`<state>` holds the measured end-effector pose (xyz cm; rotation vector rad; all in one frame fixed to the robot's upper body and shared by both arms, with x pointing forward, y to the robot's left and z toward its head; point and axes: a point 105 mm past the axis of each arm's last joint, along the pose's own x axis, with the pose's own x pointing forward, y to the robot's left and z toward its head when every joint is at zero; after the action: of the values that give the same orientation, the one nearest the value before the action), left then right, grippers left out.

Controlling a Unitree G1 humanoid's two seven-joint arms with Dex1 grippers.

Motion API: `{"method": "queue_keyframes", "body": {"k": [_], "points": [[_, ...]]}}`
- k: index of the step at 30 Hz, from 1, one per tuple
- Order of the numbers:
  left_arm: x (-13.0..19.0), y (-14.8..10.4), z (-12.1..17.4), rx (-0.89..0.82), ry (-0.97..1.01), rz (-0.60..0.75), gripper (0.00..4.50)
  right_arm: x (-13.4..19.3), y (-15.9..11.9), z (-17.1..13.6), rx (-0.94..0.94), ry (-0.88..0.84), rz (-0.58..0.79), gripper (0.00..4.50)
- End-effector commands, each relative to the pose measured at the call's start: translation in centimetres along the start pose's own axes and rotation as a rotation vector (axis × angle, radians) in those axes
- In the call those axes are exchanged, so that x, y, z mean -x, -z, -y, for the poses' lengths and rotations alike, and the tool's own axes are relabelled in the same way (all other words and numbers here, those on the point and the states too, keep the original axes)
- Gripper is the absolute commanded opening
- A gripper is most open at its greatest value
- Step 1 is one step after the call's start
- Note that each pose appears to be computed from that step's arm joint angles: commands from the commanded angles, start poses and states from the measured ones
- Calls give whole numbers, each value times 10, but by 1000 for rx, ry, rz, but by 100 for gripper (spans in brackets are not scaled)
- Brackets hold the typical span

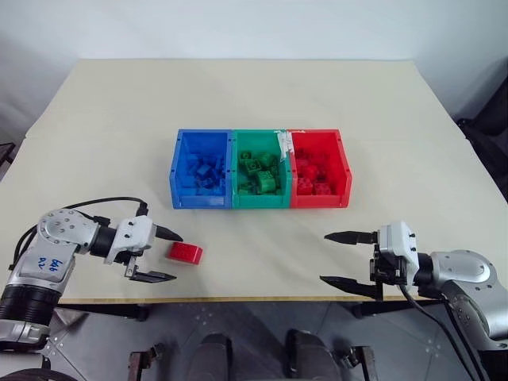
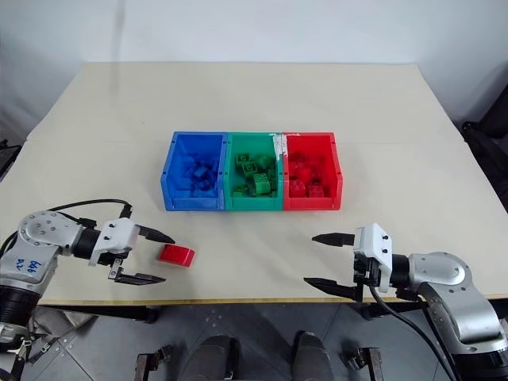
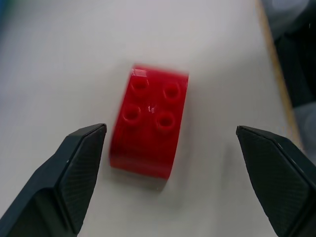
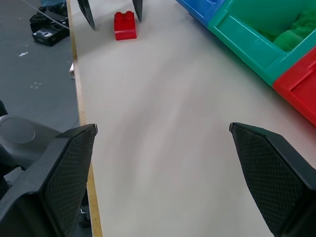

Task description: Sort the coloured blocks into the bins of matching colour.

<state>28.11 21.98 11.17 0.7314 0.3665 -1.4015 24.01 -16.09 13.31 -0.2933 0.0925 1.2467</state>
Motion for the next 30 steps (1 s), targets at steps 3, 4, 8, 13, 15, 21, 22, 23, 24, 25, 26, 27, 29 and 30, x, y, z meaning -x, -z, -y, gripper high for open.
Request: {"method": "queue_keyframes", "body": {"k": [3, 4, 8, 13, 15, 21, 22, 23, 24, 25, 26, 27, 29, 30], "points": [[-5, 6, -5, 10, -12, -30, 303, 4, -10, -1, 53, -14, 25, 450], [-5, 5, -6, 16, -15, -18, 271, 4, -11, -2, 61, -16, 32, 450], [-5, 1, -8, 25, -19, 11, 151, 3, -16, -2, 93, -7, 70, 450], [-4, -46, -20, -30, -43, 215, 147, 3, -22, -8, 97, 22, 158, 450], [-5, -66, -27, -38, -56, 284, 147, 7, -25, -5, 75, 77, 185, 450], [-38, -139, -78, -104, -152, 398, 147, 40, -32, 20, -21, 467, 312, 450], [-46, -151, -85, -102, -159, 423, 147, 44, -32, 21, -34, 519, 327, 450], [-53, -161, -89, -106, -155, 444, 147, 47, -32, 20, -40, 553, 330, 450], [-61, -170, -96, -110, -164, 456, 147, 50, -30, 19, -44, 582, 324, 450], [-69, -179, -102, -119, -173, 464, 147, 51, -28, 17, -49, 605, 315, 450], [-78, -188, -110, -126, -185, 464, 147, 53, -25, 15, -53, 625, 303, 450], [-84, -193, -115, -132, -192, 461, 147, 54, -24, 13, -55, 637, 296, 450], [-97, -206, -135, -126, -258, 467, 147, 59, -21, 11, -60, 680, 290, 450], [-101, -209, -143, -122, -297, 458, 147, 60, -21, 10, -59, 693, 290, 450]]}}
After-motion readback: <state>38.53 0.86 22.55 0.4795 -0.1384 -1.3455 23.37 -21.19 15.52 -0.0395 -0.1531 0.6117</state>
